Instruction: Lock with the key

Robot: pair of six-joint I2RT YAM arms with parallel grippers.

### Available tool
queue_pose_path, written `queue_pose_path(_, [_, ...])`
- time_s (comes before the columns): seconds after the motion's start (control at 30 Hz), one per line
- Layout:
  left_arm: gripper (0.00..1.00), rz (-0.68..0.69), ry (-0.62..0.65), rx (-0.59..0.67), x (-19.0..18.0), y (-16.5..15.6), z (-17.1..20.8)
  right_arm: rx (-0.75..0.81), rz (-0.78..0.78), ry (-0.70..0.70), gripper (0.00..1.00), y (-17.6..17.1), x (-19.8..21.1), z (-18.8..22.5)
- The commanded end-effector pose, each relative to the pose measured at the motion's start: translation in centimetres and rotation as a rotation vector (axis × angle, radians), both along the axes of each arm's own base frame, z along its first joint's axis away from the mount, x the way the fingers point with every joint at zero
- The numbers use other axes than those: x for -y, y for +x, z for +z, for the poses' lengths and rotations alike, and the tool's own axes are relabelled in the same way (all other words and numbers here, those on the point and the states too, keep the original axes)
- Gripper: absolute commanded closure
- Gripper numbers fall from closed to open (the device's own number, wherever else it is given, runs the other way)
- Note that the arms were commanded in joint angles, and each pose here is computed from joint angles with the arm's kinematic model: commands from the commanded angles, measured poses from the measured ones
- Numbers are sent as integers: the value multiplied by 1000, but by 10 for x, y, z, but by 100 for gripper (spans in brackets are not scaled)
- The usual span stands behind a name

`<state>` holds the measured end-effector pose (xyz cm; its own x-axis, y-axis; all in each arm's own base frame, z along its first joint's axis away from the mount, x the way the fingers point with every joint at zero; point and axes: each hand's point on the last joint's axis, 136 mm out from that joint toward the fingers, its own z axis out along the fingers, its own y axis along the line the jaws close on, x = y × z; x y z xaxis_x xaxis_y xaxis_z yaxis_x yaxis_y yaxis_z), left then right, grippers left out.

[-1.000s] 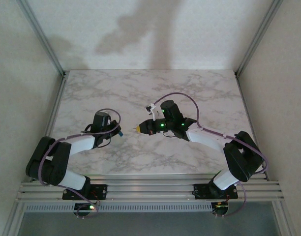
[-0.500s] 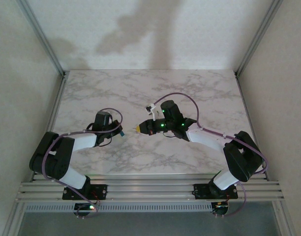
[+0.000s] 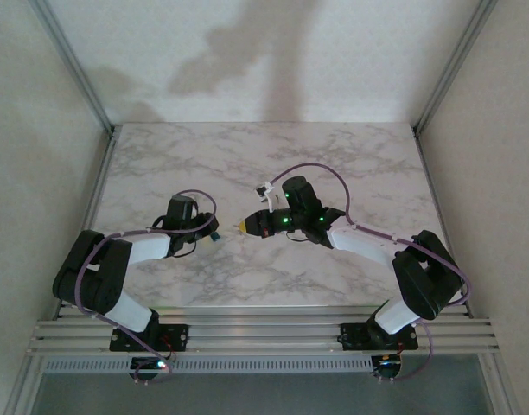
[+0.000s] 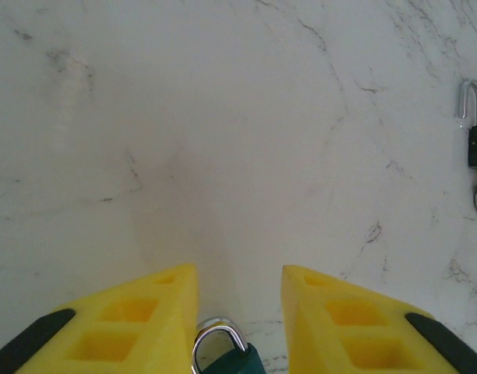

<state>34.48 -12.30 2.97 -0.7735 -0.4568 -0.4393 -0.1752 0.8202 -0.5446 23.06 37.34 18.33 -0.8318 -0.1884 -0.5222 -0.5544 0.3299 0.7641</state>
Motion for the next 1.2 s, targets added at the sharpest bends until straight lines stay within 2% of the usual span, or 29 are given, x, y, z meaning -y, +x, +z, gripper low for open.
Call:
queue_pose_path(0.0, [63, 9, 13, 45, -4, 9, 17, 11, 5, 11, 100, 1, -1, 0])
queue_pose_path(0.27, [37, 41, -2, 187, -12, 3, 54, 18, -52, -45, 100, 12, 1, -17])
queue_pose_path(0.57, [2, 83, -29, 352, -21, -8, 87, 31, -71, -149, 100, 19, -13, -44])
queue_pose_path(0.93, [0, 300, -14, 496, -63, -28, 118, 34, -142, -374, 100, 44, -29, -98])
queue_pose_path(1.17, [1, 367, -12, 510, -75, -33, 120, 9, -146, -450, 100, 52, -42, -125])
